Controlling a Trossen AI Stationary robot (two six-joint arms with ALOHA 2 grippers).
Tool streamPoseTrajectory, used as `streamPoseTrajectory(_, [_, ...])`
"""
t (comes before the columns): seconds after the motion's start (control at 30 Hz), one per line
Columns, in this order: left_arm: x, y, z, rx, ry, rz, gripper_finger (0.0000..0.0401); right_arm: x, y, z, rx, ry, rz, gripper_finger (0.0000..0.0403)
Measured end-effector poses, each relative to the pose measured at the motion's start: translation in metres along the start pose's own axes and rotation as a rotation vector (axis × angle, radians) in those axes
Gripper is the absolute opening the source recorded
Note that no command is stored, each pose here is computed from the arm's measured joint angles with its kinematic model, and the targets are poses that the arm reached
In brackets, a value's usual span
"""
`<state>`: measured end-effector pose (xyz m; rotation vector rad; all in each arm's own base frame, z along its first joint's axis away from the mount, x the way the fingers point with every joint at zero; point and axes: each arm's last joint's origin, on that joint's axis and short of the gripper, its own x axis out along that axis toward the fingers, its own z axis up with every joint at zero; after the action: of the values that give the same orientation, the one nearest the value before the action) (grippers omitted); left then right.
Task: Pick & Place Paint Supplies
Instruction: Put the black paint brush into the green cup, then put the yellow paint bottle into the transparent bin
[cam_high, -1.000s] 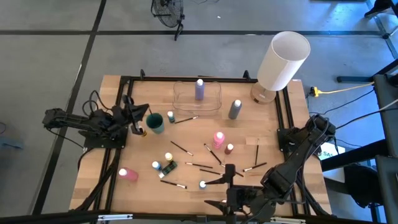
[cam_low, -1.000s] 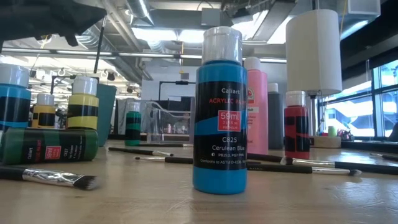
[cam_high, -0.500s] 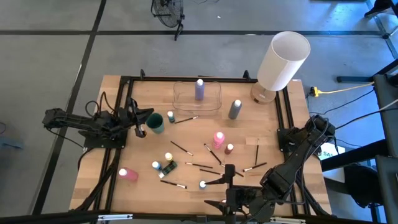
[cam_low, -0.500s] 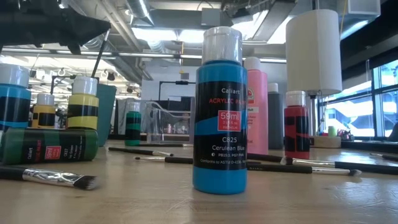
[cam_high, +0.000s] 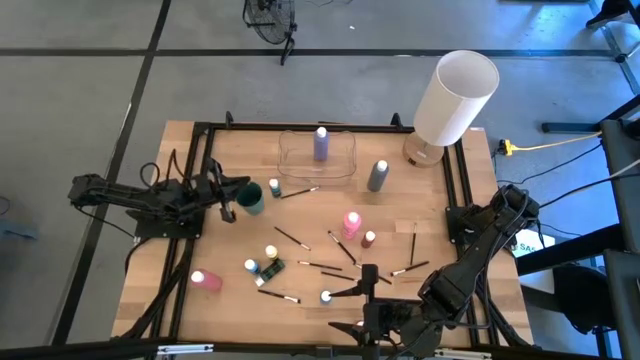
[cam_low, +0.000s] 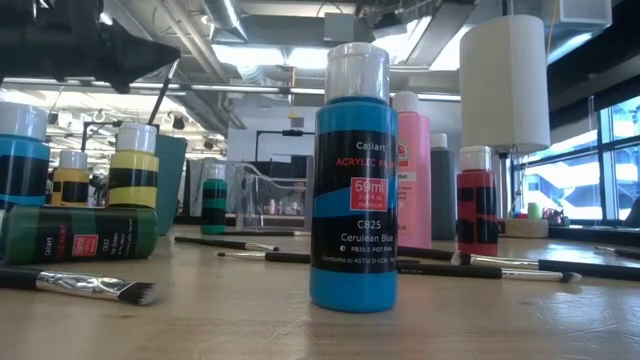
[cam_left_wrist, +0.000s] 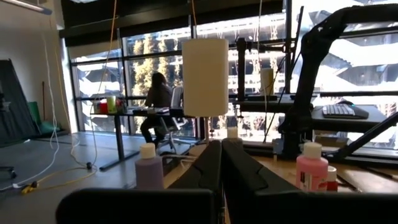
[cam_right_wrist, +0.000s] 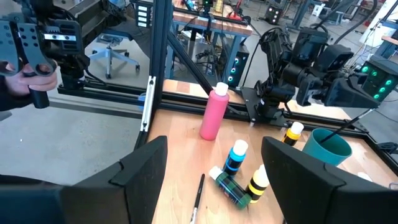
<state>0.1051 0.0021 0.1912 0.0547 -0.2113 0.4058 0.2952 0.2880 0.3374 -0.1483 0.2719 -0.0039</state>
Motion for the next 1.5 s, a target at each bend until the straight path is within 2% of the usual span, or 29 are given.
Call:
streamPoseTrajectory(0.43, [-0.0002, -0.0004, -0.0068, 0.045, 0.065, 0.004, 0.0004, 0.0001, -0.0001, 0.0000, 0.000, 0.000, 0.000, 0.0264])
streamPoseTrajectory(0.67, [-0.0006, 0.0013, -0.0106, 0.042, 0.106, 0.069, 0.0008, 0.0001, -0.0001, 0.0000, 0.000, 0.000, -0.001, 0.0264])
streamPoseTrajectory(0.83, [-0.0006, 0.0014, -0.0106, 0.033, 0.105, 0.074, 0.0018, 0.0001, -0.0001, 0.0000, 0.000, 0.000, -0.001, 0.0264])
streamPoseTrajectory(1.17, [-0.0006, 0.0014, -0.0106, 0.016, 0.105, 0.074, 0.0058, 0.0001, -0.0001, 0.0000, 0.000, 0.000, -0.001, 0.0263])
streamPoseTrajectory(1.5, [-0.0006, 0.0013, -0.0105, 0.008, 0.104, 0.074, 0.0119, 0.0000, -0.0002, 0.0001, 0.000, 0.000, -0.001, 0.0263])
